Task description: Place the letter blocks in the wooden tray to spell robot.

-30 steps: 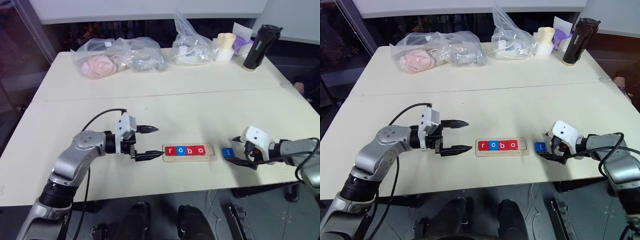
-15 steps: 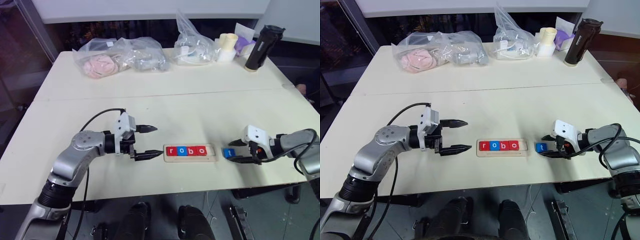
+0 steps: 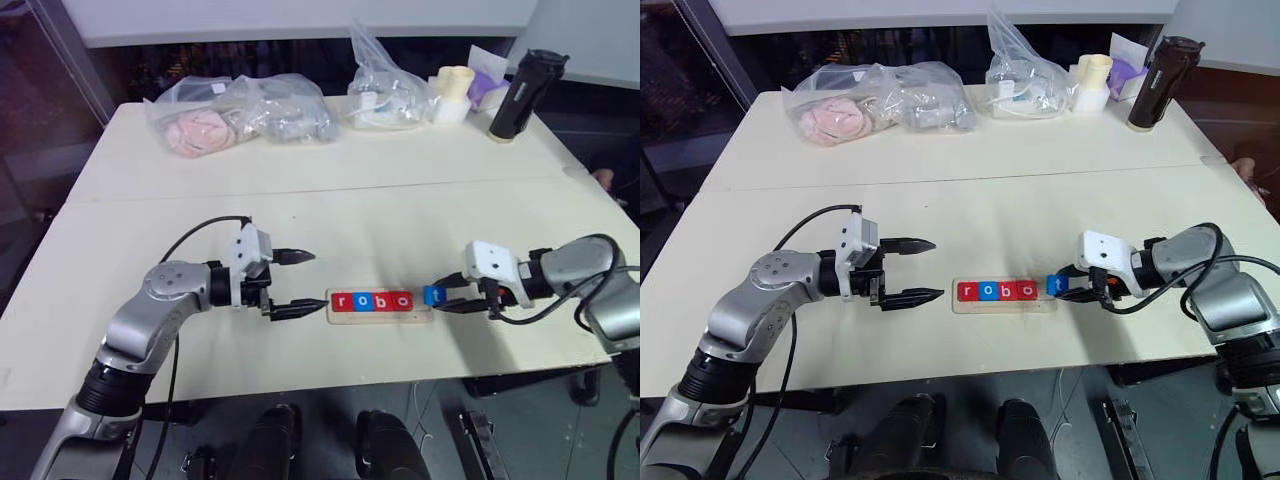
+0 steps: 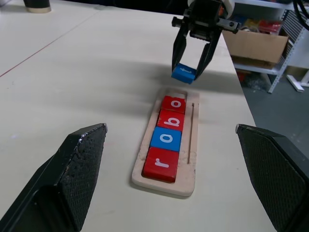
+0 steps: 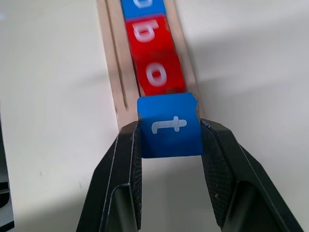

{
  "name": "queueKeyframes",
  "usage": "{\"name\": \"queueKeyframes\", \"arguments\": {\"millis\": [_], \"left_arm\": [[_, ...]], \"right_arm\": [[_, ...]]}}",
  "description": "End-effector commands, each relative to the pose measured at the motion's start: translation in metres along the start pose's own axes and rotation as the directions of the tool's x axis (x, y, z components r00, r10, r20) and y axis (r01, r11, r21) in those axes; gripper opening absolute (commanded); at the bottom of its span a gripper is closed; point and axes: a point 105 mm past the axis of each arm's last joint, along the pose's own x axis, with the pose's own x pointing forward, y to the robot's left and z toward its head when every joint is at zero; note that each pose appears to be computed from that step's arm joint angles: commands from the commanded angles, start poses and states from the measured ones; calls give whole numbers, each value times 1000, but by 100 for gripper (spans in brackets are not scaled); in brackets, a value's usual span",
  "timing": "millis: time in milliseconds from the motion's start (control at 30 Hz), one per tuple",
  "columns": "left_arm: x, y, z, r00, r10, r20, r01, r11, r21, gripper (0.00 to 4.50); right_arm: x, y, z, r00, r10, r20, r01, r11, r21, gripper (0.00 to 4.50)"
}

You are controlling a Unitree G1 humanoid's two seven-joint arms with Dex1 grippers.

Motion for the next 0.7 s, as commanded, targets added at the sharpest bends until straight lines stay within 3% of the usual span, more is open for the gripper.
{"name": "queueKeyframes", "arguments": {"millis": [33,700], "left_arm": [[-1,0,12,1000,-3,30,1,999,48,450],[-2,-2,12,999,16,34,-17,999,43,450]], "right_arm": [[3,-1,0,1000,17,-13,-17,1000,-21,112],[16,-14,-6,999,37,-34,-38,999,-18,112]]}}
